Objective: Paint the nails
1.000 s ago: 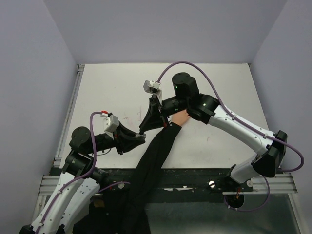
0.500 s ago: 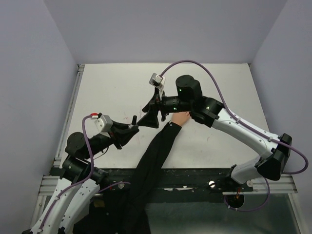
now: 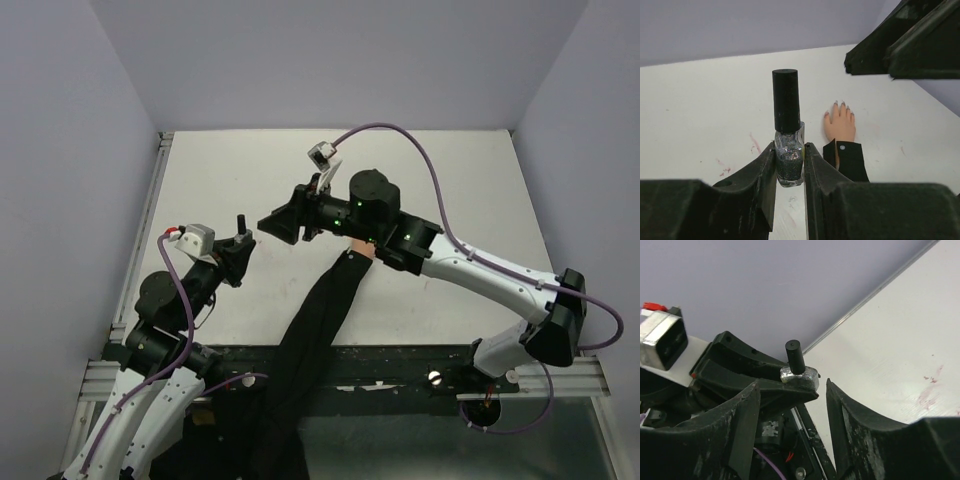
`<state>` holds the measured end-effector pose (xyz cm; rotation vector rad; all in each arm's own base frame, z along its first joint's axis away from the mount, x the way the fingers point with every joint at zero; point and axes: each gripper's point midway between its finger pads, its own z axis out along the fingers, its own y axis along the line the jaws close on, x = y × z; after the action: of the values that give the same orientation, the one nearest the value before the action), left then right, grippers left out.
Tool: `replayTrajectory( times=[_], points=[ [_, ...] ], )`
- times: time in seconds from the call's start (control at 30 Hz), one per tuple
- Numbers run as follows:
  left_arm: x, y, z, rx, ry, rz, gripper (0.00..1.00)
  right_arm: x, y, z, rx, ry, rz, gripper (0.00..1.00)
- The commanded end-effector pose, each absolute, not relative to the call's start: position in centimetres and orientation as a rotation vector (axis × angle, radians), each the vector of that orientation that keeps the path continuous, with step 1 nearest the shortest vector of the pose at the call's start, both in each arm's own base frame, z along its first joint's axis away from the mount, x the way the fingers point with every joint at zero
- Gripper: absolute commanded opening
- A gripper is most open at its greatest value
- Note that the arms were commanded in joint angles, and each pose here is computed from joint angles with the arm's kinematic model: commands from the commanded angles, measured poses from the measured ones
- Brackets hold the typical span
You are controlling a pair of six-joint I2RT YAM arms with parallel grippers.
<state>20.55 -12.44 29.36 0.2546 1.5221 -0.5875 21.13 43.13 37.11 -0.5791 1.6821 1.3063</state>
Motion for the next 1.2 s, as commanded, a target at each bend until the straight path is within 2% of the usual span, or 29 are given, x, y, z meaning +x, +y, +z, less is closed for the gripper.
replayTrajectory(
  times=[0.0, 0.23, 1.17],
  points=[
    [21.0, -11.2, 30.4, 0.196, 1.509, -0.529, 0.00, 21.7, 46.1, 36.3, -0.494, 1.735, 1.312, 0.61],
    [21.1, -11.5, 30.1, 0.207, 1.524, -0.539, 0.00, 20.4, 49.0, 36.0, -0.533, 1.732, 1.363, 0.57],
    [21.0, -12.4, 29.9, 0.250, 1.536, -0.578, 0.00, 20.9, 51.3, 34.1, -0.553, 1.798, 1.348, 0.52]
  ],
)
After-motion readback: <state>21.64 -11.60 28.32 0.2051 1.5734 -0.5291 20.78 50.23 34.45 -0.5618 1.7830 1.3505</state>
